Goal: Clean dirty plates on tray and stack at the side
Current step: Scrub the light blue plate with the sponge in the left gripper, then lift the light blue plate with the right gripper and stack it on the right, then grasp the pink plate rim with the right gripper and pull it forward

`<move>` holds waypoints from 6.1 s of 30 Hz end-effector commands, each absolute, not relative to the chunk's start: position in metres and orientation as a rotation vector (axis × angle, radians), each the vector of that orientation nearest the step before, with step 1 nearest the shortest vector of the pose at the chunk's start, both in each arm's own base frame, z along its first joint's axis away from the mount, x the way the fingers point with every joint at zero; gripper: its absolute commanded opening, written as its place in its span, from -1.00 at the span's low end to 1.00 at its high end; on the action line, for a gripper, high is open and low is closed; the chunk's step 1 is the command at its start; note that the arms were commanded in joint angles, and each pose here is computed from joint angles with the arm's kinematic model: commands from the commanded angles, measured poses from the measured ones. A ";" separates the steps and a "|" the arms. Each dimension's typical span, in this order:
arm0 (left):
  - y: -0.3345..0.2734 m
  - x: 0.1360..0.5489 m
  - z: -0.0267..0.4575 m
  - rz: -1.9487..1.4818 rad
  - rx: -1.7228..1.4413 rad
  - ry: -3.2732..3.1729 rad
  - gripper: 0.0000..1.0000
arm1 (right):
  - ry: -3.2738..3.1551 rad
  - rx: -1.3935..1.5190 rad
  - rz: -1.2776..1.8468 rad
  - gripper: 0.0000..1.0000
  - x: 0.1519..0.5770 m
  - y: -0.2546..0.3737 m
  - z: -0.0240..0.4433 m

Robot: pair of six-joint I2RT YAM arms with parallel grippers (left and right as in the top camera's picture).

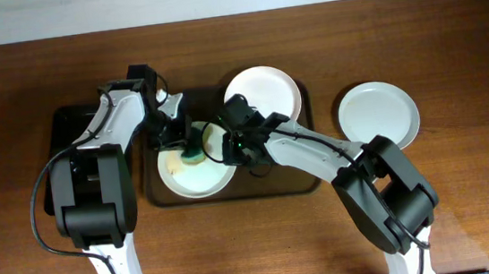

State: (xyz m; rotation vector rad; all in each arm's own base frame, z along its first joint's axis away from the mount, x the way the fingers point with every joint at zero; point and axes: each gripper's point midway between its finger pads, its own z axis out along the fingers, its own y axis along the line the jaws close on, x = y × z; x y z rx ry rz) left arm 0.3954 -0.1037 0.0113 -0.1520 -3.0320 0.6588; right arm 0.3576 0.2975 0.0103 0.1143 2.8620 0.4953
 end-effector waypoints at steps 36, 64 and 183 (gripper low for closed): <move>-0.087 0.392 0.036 0.265 -0.155 -3.026 -0.99 | 2.919 -0.061 0.685 -0.92 0.350 0.316 0.008; -0.050 0.465 0.111 0.413 -0.013 -3.277 -0.99 | 2.242 -0.102 -0.739 -0.92 0.390 0.168 0.255; -0.058 0.476 0.113 0.423 -0.049 -3.322 -0.98 | 2.810 -1.072 0.223 -0.24 0.429 0.194 0.007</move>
